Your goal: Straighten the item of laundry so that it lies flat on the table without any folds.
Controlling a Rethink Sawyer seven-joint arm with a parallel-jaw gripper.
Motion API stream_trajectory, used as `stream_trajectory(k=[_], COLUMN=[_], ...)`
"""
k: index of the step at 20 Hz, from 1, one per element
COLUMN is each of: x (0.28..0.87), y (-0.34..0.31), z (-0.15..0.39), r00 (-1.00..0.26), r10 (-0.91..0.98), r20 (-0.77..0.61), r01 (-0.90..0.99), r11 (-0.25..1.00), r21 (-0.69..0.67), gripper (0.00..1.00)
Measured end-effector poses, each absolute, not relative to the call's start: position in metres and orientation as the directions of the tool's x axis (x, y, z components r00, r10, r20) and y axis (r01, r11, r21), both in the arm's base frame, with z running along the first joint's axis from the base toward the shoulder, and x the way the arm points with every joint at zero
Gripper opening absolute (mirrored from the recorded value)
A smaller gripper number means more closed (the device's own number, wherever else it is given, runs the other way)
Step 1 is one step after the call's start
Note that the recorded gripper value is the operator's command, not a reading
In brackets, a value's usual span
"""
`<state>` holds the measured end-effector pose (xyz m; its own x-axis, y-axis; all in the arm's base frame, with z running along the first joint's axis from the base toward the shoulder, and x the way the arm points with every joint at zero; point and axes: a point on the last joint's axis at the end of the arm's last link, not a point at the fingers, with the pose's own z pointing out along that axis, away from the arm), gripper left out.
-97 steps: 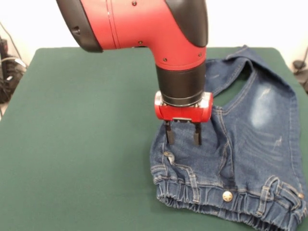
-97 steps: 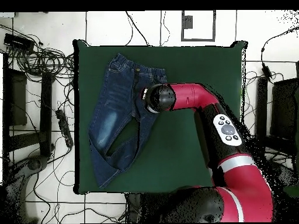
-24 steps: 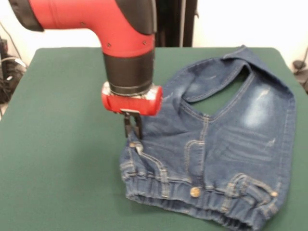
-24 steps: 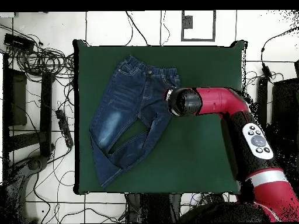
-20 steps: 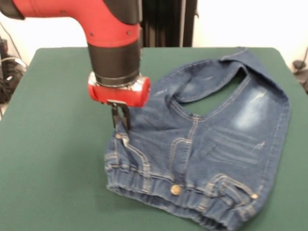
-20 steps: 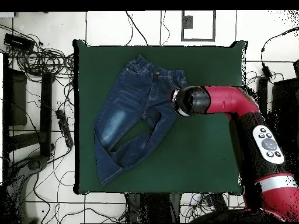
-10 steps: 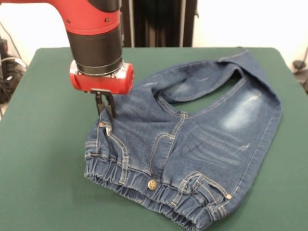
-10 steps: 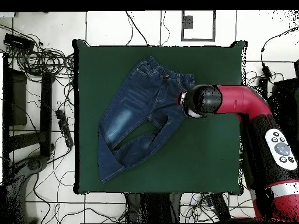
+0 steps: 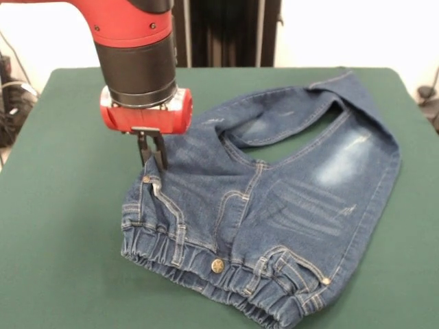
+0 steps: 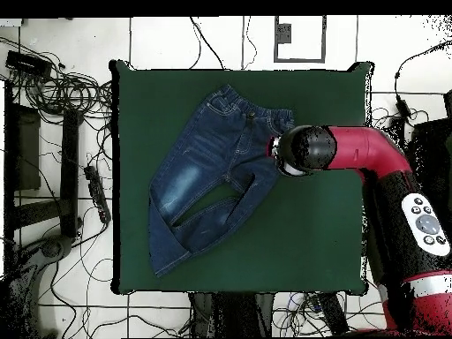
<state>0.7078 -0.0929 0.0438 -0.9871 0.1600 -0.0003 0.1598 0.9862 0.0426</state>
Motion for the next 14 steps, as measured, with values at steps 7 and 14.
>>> stream_trajectory(k=[7,14], x=[0.715,0.721], y=[-0.095,-0.095], z=[0.047,0.052], r00=[-0.986,-0.985], r10=[0.166,0.17], r20=[0.007,0.014], r01=[0.166,0.17], r11=[0.985,0.984], r21=[0.043,0.048], gripper=[0.0,0.0])
